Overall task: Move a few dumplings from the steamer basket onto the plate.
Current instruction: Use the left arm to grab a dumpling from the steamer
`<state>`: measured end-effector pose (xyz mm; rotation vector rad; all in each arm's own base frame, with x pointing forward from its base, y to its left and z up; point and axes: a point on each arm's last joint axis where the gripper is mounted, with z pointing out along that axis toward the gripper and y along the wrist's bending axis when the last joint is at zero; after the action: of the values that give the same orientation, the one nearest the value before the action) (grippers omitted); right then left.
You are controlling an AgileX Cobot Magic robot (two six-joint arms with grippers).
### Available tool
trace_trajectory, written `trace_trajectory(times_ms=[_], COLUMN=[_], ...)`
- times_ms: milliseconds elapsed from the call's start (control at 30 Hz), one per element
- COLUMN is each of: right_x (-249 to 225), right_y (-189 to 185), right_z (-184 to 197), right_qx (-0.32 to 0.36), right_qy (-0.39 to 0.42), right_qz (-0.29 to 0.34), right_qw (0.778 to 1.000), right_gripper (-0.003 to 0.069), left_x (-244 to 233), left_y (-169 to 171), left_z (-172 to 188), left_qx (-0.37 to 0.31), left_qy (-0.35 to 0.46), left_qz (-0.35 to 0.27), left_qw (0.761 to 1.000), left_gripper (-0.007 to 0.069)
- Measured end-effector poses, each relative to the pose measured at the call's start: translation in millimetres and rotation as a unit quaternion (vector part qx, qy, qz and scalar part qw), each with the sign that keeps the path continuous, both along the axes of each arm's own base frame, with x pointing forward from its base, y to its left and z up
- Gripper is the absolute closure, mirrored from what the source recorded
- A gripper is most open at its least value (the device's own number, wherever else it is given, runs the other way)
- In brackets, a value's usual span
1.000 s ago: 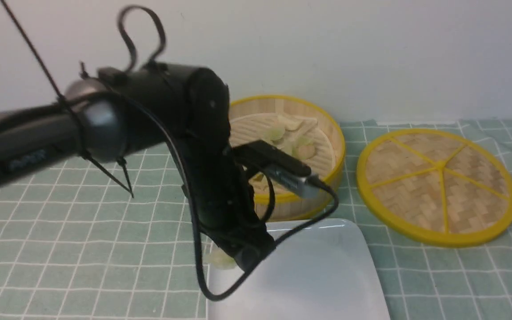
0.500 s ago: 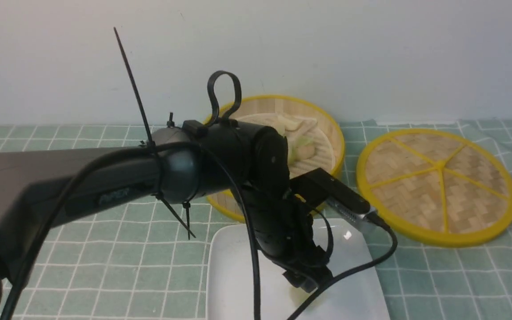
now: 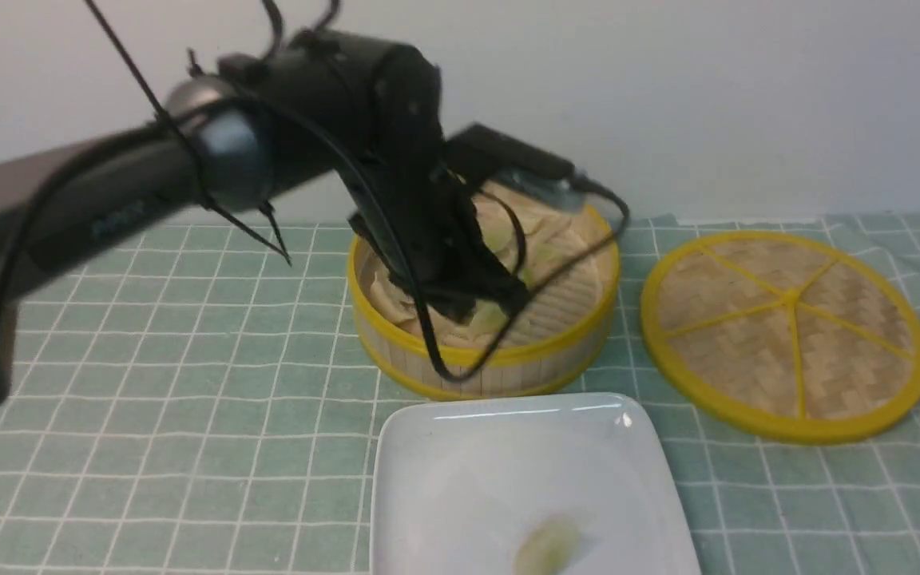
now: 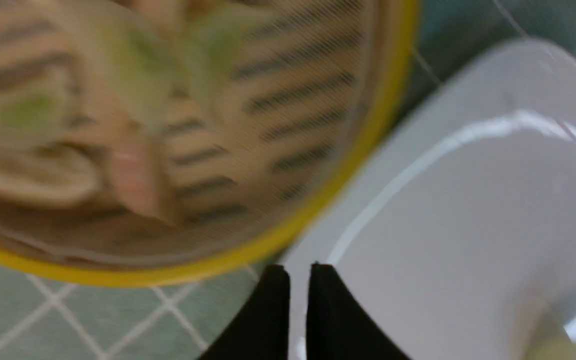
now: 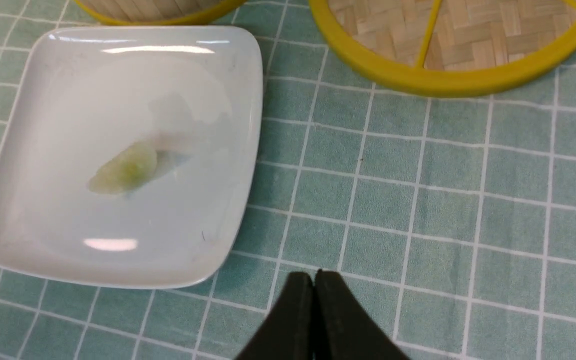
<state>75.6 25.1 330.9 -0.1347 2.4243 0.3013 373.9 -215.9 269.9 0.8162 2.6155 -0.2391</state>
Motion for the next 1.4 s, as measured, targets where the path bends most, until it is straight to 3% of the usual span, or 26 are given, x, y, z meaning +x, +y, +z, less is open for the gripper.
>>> trace_trajectory(times_ms=[100, 233, 333, 400, 500, 533, 567, 733, 967, 1167, 1333, 1400], right_x=[-0.1, -0.1, -0.1, -0.1, -0.1, -0.1, -0.1, -0.1, -0.1, -0.1, -0.3, -0.4], right_y=[0.0, 0.0, 0.0, 0.0, 0.0, 0.0, 0.0, 0.0, 0.0, 0.4, 1.3, 1.6], right_z=[-0.1, -0.1, -0.1, -0.1, -0.1, -0.1, -0.1, -0.1, -0.1, 0.0, 0.2, 0.3], right_qx=[0.0, 0.0, 0.0, 0.0, 0.0, 0.0, 0.0, 0.0, 0.0, 0.002, 0.008, 0.01], right_qy=[0.001, 0.001, 0.001, 0.001, 0.001, 0.001, 0.001, 0.001, 0.001, 0.001, 0.001, 0.002], right_qz=[0.0, 0.0, 0.0, 0.0, 0.0, 0.0, 0.0, 0.0, 0.0, 0.001, 0.002, 0.003], right_qw=[1.0, 1.0, 1.0, 1.0, 1.0, 1.0, 1.0, 1.0, 1.0, 1.0, 1.0, 1.0], right_gripper=[0.0672, 0.0672, 0.0672, 0.0672, 0.0672, 0.0672, 0.0672, 0.0672, 0.0672, 0.0672, 0.0672, 0.0672], left_x=[28.3, 46.0, 54.2, 62.6, 69.3, 69.3, 71.6, 74.8, 82.0, 83.4, 83.2, 80.7], left_y=[25.7, 31.8, 28.5, 24.1, 22.0, 22.0, 21.9, 21.8, 23.8, 24.2, 23.7, 24.5], left_z=[15.4, 7.3, -9.4, -30.1, -54.2, -54.2, -66.6, -82.9, -93.9, -104.3, -104.4, -106.9], left_qx=[-0.025, -0.016, -0.008, -0.004, 0.006, 0.006, 0.016, 0.029, 0.056, 0.063, 0.056, 0.057], left_qy=[-0.069, -0.118, -0.123, -0.123, -0.109, -0.109, -0.1, -0.09, -0.108, -0.1, -0.095, -0.074], left_qz=[0.016, -0.016, -0.03, -0.036, -0.038, -0.038, -0.041, -0.045, -0.056, -0.055, -0.043, -0.036], left_qw=[0.997, 0.993, 0.992, 0.992, 0.993, 0.993, 0.994, 0.995, 0.991, 0.991, 0.993, 0.995], left_gripper=[0.0625, 0.0578, 0.051, 0.0393, 0.027, 0.0262, 0.0198, 0.0131, 0.0153, 0.0219, 0.0328, 0.0461])
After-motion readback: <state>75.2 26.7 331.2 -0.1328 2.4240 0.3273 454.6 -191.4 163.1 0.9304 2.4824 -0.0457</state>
